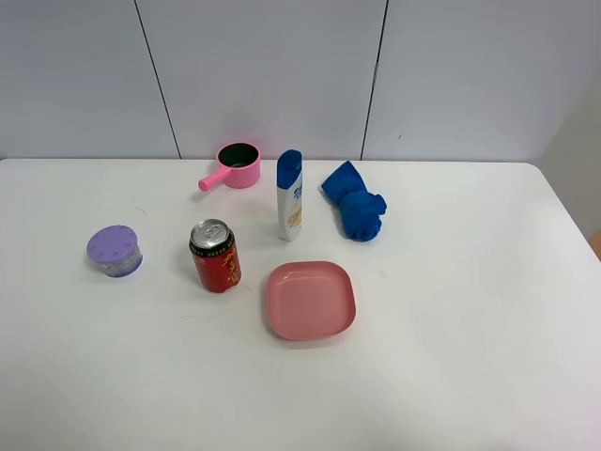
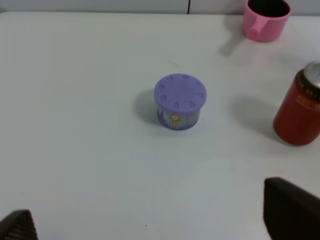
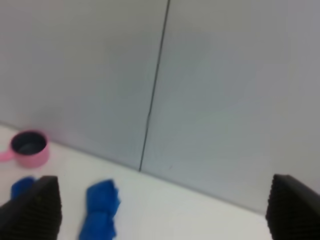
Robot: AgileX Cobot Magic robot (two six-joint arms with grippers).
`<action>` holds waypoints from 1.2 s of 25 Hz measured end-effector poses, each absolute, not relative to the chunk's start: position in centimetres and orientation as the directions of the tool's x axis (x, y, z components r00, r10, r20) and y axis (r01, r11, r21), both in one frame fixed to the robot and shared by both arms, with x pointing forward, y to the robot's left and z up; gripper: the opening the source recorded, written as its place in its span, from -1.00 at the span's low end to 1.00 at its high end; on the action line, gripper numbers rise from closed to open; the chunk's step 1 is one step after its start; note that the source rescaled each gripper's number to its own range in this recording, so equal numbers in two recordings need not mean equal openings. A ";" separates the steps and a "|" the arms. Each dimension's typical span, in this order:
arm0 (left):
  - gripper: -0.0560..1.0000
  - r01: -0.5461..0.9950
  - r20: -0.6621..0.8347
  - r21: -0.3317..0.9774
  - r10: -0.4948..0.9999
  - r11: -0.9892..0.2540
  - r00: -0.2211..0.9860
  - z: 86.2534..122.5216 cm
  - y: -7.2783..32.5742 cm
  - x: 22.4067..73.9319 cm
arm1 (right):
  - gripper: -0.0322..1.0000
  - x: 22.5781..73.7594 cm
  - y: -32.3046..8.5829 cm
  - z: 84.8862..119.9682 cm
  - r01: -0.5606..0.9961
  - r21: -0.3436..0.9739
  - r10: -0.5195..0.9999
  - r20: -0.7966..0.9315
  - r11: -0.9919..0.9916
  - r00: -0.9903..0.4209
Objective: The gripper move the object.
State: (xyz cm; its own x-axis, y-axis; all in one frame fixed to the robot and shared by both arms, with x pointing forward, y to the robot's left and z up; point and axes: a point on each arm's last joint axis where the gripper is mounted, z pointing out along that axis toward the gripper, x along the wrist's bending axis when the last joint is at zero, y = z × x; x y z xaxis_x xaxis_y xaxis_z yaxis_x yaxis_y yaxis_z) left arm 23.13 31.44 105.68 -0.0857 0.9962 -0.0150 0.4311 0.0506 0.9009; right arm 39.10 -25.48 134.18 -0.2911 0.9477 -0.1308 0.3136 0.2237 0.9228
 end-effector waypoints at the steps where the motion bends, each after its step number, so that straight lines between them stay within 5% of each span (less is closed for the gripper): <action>1: 1.00 0.431 -0.015 0.901 0.996 0.051 -0.086 105.7 31.4 23.1 | 1.00 38.8 -25.8 133.1 0.345 0.910 0.947 -0.128 0.231 -0.296; 8: 1.00 0.431 -0.015 0.901 0.996 0.051 -0.086 105.7 31.4 23.1 | 1.00 33.2 -28.9 124.7 0.489 0.852 0.978 -0.122 0.189 -0.167; 18: 1.00 0.431 -0.015 0.901 0.996 0.051 -0.086 105.7 31.4 23.1 | 0.99 22.8 -29.7 115.3 0.351 0.932 0.994 -0.071 0.097 -0.086; 30: 1.00 0.431 -0.015 0.901 0.996 0.051 -0.086 105.7 31.4 23.1 | 0.99 23.2 -29.4 105.6 0.463 0.886 0.999 -0.008 0.030 -0.048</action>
State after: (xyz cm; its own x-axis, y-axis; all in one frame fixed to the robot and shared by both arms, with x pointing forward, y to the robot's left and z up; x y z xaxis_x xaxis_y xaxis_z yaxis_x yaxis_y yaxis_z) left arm 23.13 31.44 105.68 -0.0857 0.9962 -0.0149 0.4312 0.0506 0.9008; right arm 23.25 -29.39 105.58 -0.0485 0.9988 -0.0084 0.4627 0.0299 0.8860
